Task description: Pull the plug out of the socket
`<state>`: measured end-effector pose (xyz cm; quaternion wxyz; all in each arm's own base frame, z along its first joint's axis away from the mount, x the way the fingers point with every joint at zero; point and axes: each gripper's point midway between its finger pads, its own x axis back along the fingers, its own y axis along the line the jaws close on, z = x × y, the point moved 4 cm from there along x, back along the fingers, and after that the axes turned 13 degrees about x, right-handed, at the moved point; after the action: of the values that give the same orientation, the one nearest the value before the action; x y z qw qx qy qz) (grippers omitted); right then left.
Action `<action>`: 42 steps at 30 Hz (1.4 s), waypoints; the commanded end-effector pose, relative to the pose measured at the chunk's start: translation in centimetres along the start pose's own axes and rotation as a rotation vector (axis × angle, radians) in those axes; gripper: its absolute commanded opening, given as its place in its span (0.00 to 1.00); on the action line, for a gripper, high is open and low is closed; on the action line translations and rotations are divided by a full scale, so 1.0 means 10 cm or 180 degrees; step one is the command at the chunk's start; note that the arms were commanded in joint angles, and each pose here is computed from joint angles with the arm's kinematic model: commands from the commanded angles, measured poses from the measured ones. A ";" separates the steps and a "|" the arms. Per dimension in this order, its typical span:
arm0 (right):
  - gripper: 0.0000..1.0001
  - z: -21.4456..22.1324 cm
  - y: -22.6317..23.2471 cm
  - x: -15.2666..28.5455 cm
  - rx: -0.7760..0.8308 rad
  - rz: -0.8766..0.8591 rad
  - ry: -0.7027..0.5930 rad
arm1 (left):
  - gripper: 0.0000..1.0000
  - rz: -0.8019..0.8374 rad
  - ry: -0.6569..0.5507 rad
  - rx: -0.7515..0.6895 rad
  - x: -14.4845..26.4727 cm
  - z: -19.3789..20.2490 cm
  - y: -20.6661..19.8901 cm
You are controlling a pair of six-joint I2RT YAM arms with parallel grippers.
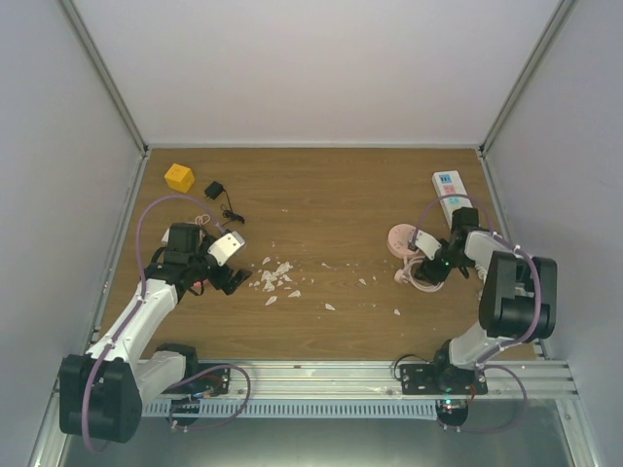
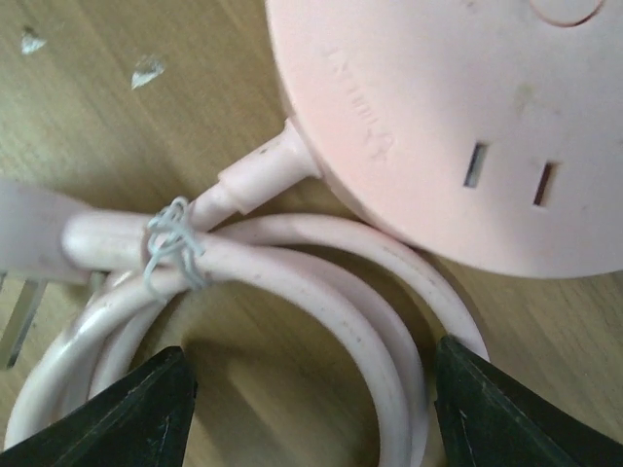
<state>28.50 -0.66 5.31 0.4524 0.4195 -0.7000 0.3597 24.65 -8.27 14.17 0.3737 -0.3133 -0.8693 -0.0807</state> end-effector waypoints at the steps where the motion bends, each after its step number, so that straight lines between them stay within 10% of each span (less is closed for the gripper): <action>1: 0.64 0.06 -0.05 -0.15 0.0009 -0.0053 0.0121 | 0.99 -0.0024 -0.0113 -0.0046 0.00 -0.06 0.00; 7: 0.39 0.27 -0.24 -0.20 -0.0244 -0.0102 0.0163 | 0.99 -0.0032 -0.0107 -0.0042 -0.01 -0.05 0.01; 24: 0.07 0.83 -0.23 -0.07 -0.0897 -0.0075 0.0183 | 0.99 0.0000 -0.0085 -0.0036 -0.03 -0.04 0.00; 42: 0.01 0.93 -0.01 0.21 -0.1829 0.0754 0.0109 | 0.99 0.0018 -0.0103 -0.0050 -0.03 -0.05 -0.01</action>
<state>26.46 -8.64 5.01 0.4842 0.2339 -0.8123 0.2259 24.66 -8.30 14.06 0.3757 -0.3139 -0.8683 -0.0804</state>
